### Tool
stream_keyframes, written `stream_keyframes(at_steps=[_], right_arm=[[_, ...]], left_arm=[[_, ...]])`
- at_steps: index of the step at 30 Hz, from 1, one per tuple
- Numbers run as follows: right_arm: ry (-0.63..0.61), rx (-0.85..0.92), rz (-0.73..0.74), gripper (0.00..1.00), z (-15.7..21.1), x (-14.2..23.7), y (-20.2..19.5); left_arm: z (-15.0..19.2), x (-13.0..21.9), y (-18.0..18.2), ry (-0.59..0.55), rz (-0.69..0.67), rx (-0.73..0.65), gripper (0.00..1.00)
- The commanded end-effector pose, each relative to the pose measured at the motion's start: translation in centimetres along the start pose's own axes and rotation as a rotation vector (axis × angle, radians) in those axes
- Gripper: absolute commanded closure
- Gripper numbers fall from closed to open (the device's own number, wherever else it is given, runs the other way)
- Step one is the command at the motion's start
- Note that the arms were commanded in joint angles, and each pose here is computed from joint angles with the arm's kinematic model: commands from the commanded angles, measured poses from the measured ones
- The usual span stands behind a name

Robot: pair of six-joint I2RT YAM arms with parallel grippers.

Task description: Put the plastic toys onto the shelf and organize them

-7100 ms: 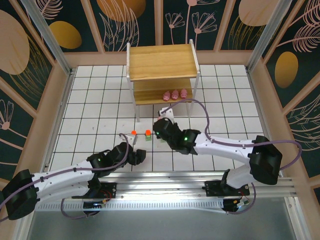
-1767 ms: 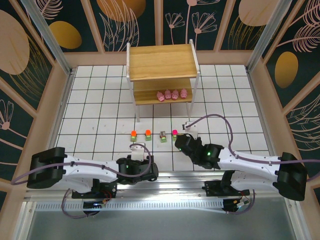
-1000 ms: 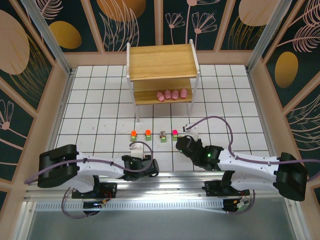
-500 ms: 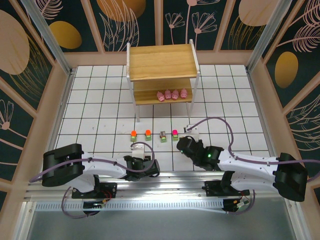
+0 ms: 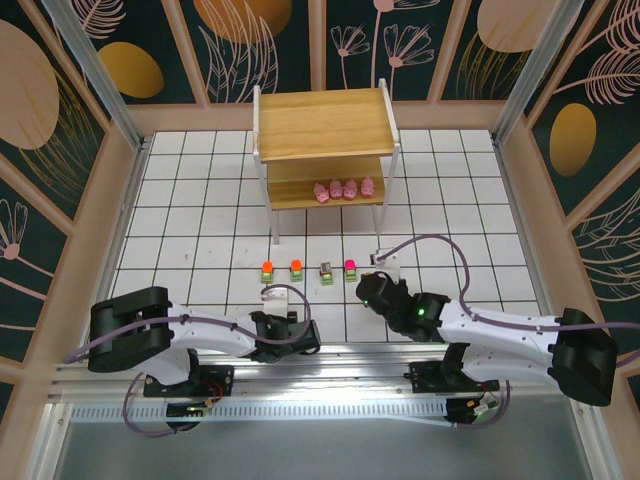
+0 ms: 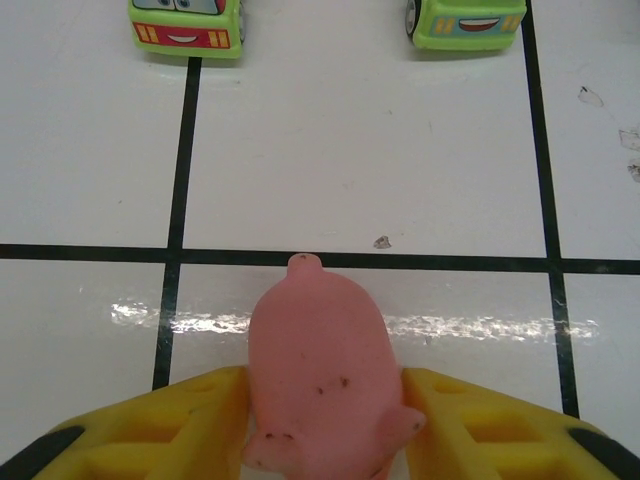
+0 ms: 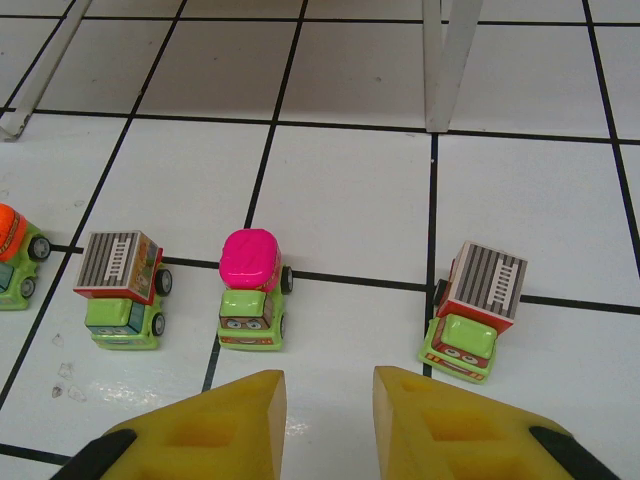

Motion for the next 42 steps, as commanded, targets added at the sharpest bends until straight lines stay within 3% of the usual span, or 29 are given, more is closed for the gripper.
stream_keyframes(at_steps=[1, 17, 42], right_arm=[[-0.013, -0.003, 0.009, 0.71, 0.1, -0.1, -0.5], [-0.044, 0.010, -0.002, 0.72, -0.7, 0.0, -0.6], [-0.104, -0.054, -0.019, 0.72, -1.5, -0.1, -1.9]], left_arm=[[-0.1, -0.1, -0.6, 0.001, 0.002, 0.025, 0.61], [-1.7, 1.0, -1.7, -0.041, 0.019, 0.000, 0.70], [-10.9, 3.6, -5.7, -0.148, 0.058, -0.049, 0.72]])
Point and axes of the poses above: each hand's point on the last joint's axis, 136 mm out from that joint toward the fingers, its own x axis back along the fingers, its own y axis along the line the jaws close on, z = x × y, the point moved 1 cm from there along x, back along the fingers, and after that the axes turned 9 degrees about x, right-handed, at the moved point
